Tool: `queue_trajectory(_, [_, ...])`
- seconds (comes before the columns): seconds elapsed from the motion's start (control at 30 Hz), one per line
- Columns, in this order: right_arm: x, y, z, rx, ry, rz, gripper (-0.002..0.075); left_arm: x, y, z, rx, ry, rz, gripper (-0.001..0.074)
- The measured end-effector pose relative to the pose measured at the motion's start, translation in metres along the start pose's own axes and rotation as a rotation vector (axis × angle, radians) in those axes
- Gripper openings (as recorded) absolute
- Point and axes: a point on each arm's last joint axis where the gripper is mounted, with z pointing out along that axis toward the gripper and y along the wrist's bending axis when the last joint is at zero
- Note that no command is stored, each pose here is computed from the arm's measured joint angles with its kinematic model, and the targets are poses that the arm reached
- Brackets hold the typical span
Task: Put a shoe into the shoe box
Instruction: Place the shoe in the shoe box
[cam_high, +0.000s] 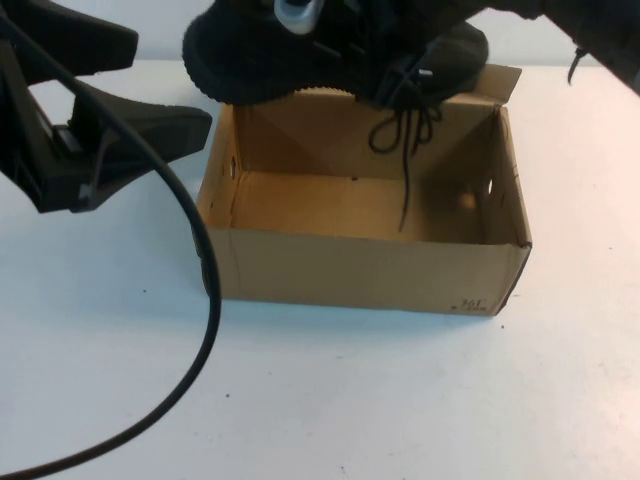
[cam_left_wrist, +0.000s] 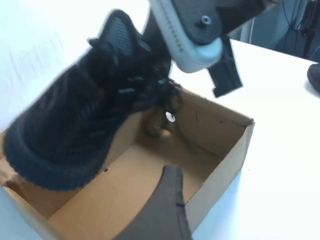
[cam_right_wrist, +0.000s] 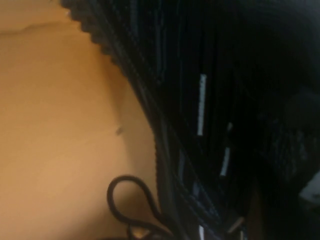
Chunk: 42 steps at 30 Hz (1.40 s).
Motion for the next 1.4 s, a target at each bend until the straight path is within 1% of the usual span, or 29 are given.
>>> queue_trajectory(0.07, [-0.003,-0.001,0.004,0.027,-0.023,-0.009,0.0015,0.000,0.000,0.000,-0.001,0.001,-0.001,0.0670])
queue_trajectory(0.23, [0.002,-0.003,0.025,0.028,-0.007,-0.004,0.0014,0.000,0.000,0.000,-0.001,0.003,-0.004,0.0670])
queue_trajectory(0.47, [0.032,-0.005,0.078,-0.061,0.082,0.087,0.0014,0.001,0.000,0.000,-0.003,0.007,-0.022,0.0670])
queue_trajectory(0.6, [0.046,-0.006,0.101,-0.105,0.107,0.111,0.0014,0.001,0.000,0.000,-0.002,0.008,-0.024,0.0670])
queue_trajectory(0.87, [0.053,0.009,0.133,-0.181,0.103,0.105,0.0014,0.001,0.000,0.000,0.000,0.010,-0.027,0.0670])
queue_trajectory(1.0, [0.056,0.015,0.142,-0.209,0.115,0.107,0.0014,0.001,0.000,0.000,0.001,0.011,-0.029,0.0670])
queue_trajectory(1.23, [0.056,0.019,0.143,-0.250,0.119,0.129,0.0013,0.001,0.000,0.000,0.003,0.012,-0.030,0.0670])
queue_trajectory(1.4, [0.054,0.018,0.130,-0.286,0.123,0.150,0.0013,0.001,0.000,0.000,0.005,0.013,-0.030,0.0671])
